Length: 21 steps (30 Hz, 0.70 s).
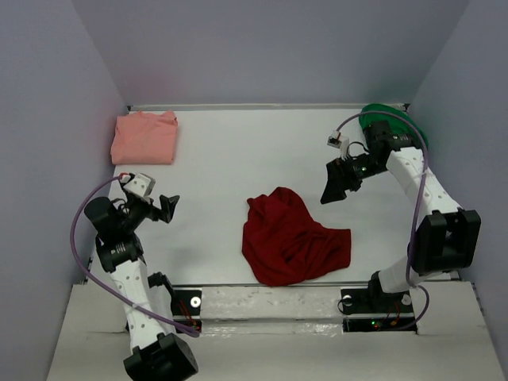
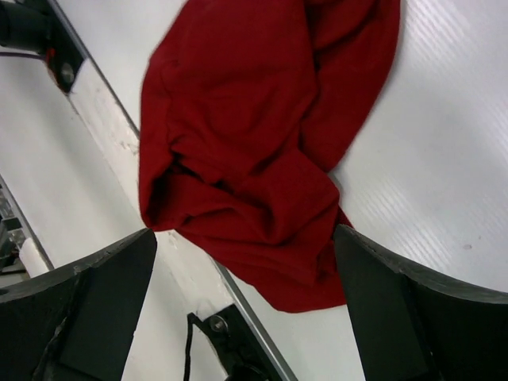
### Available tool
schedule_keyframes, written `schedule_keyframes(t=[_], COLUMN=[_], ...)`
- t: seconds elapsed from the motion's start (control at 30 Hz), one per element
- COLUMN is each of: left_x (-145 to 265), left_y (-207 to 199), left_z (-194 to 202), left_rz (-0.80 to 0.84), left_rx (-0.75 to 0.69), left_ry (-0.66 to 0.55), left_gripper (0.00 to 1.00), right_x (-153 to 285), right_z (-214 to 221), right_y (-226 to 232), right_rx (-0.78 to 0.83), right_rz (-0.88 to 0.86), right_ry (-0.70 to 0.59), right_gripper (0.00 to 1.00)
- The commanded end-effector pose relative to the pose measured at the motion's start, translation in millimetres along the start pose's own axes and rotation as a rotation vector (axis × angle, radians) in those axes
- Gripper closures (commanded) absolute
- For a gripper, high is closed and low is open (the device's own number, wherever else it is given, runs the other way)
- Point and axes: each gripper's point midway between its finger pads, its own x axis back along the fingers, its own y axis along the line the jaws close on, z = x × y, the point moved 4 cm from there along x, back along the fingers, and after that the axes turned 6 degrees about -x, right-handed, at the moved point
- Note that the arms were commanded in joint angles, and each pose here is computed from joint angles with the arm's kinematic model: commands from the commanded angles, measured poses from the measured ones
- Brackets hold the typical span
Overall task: Fold and stack the t-shirts
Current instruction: Move the tshirt to the center of the board, then flatten out the tshirt
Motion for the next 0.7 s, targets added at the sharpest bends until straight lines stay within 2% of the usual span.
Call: schedule_keyframes(t=[0.0, 0.13, 0.4, 0.5, 0.6, 0.67], left_x=[-10, -31, -44, -44, -40, -39], left_y=[-4, -13, -22, -22, -21, -21], left_z=[-22, -24, -20, -21, -22, -21], left_rz=[0.098, 0.152, 0.254, 0.243, 0.209, 0.188], left_rx=[-0.033, -0.055, -0.032, -0.032, -0.054, -0.064], left_ry=[-0.022, 0.058, 0.099, 0.089, 0.079, 0.078], left_gripper=[0.01, 0.01, 0.01, 0.01, 0.01, 0.01], right_x=[-11, -24, -32, -52, -75, -92], right_z=[1, 15, 24, 19, 19, 12], right_y=[-32, -42, -42, -23, -6, 14], right_rx=[0.006, -0.047, -0.014, 0.031, 0.034, 0.096], right_rz=[0.131, 0.109, 0.069, -0.056, -0.139, -0.181], right_ry=[-0.021, 0.041, 0.15, 0.247, 0.345, 0.389], right_gripper=[0.03, 0.06, 0.07, 0.25, 0.34, 0.5])
